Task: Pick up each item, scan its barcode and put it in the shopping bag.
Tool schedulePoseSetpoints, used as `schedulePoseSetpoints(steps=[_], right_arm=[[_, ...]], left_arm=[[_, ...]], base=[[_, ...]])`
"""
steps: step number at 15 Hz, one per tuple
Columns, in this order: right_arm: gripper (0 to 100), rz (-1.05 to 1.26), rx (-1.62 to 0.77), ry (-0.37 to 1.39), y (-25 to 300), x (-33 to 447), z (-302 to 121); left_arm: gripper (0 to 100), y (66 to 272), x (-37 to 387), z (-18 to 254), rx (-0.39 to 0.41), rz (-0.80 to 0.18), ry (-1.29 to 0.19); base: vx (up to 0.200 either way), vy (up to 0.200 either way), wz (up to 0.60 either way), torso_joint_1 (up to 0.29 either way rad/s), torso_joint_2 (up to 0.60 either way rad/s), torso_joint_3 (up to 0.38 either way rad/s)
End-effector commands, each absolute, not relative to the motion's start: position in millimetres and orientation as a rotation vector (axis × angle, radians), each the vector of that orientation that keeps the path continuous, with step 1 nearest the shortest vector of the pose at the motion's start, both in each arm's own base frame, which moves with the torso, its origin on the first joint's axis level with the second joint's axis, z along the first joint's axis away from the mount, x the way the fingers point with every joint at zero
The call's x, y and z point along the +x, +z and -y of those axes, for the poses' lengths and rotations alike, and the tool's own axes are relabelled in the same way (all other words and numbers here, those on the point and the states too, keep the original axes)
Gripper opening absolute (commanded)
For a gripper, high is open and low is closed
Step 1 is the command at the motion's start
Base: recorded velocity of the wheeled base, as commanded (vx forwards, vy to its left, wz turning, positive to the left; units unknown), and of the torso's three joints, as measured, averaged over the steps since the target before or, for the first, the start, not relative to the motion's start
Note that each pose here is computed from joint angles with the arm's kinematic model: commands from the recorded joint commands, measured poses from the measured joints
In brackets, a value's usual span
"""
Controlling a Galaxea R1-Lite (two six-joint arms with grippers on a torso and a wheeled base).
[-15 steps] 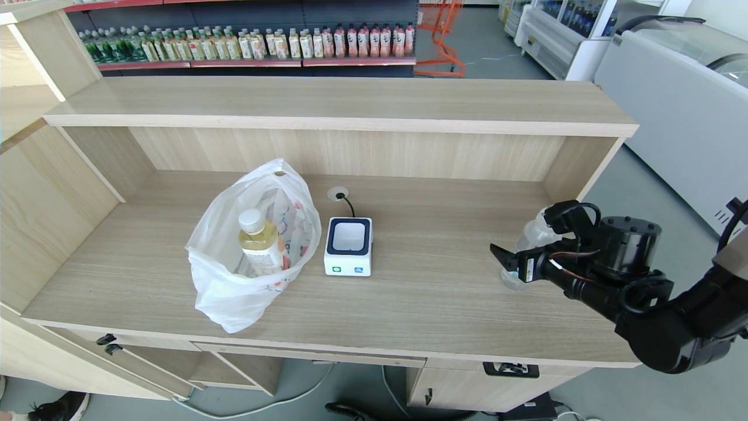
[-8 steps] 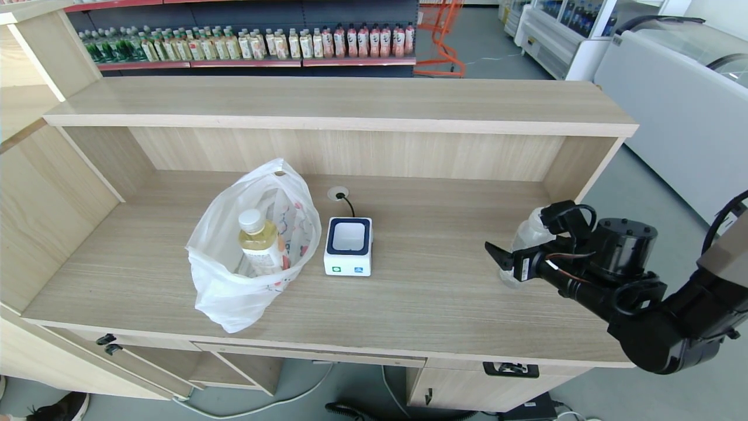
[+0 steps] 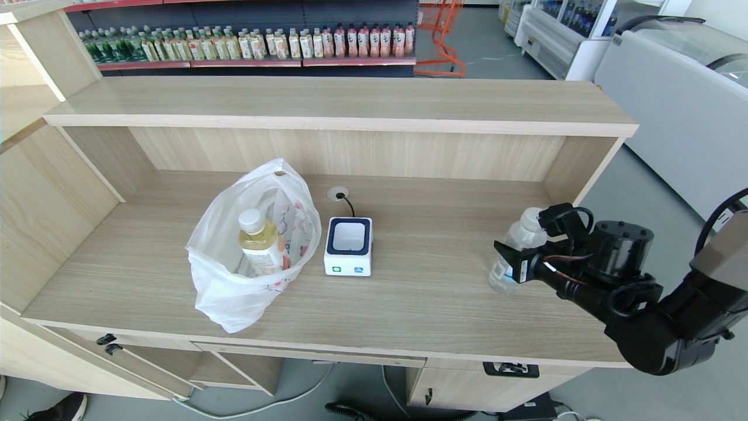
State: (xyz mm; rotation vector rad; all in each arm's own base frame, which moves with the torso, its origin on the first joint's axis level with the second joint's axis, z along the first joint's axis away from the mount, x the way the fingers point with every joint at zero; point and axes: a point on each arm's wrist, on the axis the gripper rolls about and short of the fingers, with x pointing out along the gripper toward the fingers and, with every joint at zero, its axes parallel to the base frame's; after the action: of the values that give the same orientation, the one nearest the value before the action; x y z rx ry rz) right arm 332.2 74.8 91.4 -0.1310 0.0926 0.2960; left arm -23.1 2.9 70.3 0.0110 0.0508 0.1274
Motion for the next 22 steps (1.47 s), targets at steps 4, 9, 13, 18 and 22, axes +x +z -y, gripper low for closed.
schedulePoseSetpoints(steps=[4, 9, 13, 18, 22], right_arm=[[0, -0.087, -0.145, 0.3, 92, 331, -76], [0, -0.104, -0.158, 0.3, 76, 333, -76], [0, -0.127, -0.161, 0.302, 67, 330, -75], [0, -0.02, -0.123, 0.307, 98, 333, -76], [0, 0.05, -0.002, 0.61, 163, 299, -70]], left_arm=[[100, 70, -23, -3, 0.011, -0.053, 0.127], [100, 70, -23, -3, 0.011, -0.053, 0.127], [100, 70, -23, -3, 0.011, -0.051, 0.129], [100, 70, -23, -3, 0.011, -0.051, 0.129], [100, 70, -23, -3, 0.011, -0.051, 0.129]], base=[[0.0, 0.0, 0.0, 0.0, 0.0, 0.0], [0.0, 0.0, 0.0, 0.0, 0.0, 0.0], [0.0, 0.0, 0.0, 0.0, 0.0, 0.0], [0.0, 0.0, 0.0, 0.0, 0.0, 0.0], [0.0, 0.0, 0.0, 0.0, 0.0, 0.0]])
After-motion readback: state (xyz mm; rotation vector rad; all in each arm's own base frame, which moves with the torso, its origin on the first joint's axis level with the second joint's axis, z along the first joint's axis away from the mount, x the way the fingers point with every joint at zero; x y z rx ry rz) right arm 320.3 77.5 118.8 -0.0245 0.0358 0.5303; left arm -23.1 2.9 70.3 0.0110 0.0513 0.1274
